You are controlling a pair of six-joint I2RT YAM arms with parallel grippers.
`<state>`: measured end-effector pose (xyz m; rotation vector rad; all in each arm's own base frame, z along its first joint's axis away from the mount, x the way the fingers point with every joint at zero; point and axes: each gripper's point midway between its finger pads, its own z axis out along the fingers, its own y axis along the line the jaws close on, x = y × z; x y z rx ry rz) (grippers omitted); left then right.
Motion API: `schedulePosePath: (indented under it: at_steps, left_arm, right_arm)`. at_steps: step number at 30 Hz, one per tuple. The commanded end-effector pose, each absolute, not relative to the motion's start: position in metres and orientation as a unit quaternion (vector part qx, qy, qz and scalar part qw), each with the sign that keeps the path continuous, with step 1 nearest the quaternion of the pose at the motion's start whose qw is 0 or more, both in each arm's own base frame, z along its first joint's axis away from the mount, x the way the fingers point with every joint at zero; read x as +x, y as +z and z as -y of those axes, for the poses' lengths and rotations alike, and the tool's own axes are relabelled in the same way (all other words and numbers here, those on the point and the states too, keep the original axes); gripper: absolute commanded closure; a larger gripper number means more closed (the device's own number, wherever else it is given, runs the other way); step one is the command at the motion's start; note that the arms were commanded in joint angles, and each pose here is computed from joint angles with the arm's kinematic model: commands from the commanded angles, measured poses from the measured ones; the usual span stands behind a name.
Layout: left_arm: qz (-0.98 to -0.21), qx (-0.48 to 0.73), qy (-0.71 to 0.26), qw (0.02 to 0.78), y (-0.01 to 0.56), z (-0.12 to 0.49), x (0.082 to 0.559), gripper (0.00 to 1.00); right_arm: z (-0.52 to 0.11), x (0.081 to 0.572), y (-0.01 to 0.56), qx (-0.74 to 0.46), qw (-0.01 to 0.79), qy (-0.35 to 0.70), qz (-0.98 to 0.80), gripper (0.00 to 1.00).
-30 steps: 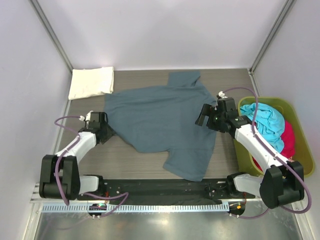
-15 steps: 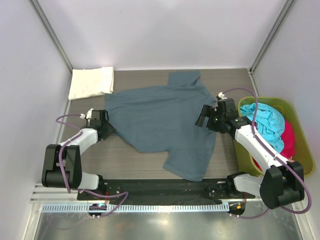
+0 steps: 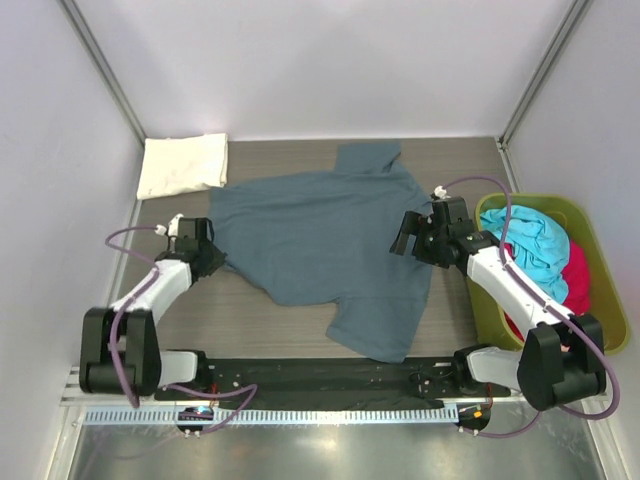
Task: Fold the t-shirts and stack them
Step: Flatten the tshirt out, then fold the tshirt
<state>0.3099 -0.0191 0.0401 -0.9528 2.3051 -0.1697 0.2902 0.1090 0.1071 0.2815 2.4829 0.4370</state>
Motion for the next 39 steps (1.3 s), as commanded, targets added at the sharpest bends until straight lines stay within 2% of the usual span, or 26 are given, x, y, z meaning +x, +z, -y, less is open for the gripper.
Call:
schedulePosePath:
  at_steps: [1, 5, 9, 15, 17, 26, 30, 36, 39]
  left_arm:
    - [-0.856, -0.358, -0.076, 0.365, 0.102, 0.013, 0.313, 1.0]
    - [-0.833, -0.365, -0.083, 0.407, 0.152, 0.006, 0.282, 1.0]
    - [-0.825, -0.361, -0.08, 0.427, 0.175, 0.001, 0.262, 1.0]
    - [-0.845, -0.343, -0.059, 0.407, 0.169, -0.001, 0.236, 0.99]
    - [-0.846, -0.333, -0.082, 0.408, 0.173, 0.007, 0.237, 0.99]
    - [-0.846, -0.331, -0.084, 0.409, 0.174, 0.008, 0.236, 0.99]
    - [-0.845, -0.328, -0.087, 0.413, 0.175, 0.008, 0.237, 0.99]
    - [-0.847, -0.324, -0.093, 0.412, 0.175, 0.011, 0.238, 0.99]
    - [-0.845, -0.323, -0.095, 0.415, 0.176, 0.011, 0.238, 0.99]
  right_arm:
    - [-0.107, 0.293, 0.117, 0.107, 0.322, 0.161, -0.927, 0.05]
    - [-0.095, 0.276, 0.109, 0.157, 0.303, 0.137, -0.93, 0.05]
    - [-0.107, 0.253, 0.1, 0.181, 0.28, 0.135, -0.933, 0.06]
    - [-0.136, 0.188, 0.057, 0.148, 0.211, 0.106, -0.96, 0.06]
    - [-0.141, 0.169, 0.045, 0.154, 0.193, 0.1, -0.964, 0.06]
    - [-0.138, 0.113, 0.03, 0.096, 0.182, 0.004, -0.978, 0.09]
    - [-0.144, 0.098, 0.029, 0.085, 0.173, -0.001, -0.981, 0.13]
    - [-0.147, 0.084, 0.009, 0.07, 0.155, -0.019, -0.985, 0.24]
    - [-0.153, 0.092, 0.005, 0.071, 0.174, -0.008, -0.982, 0.43]
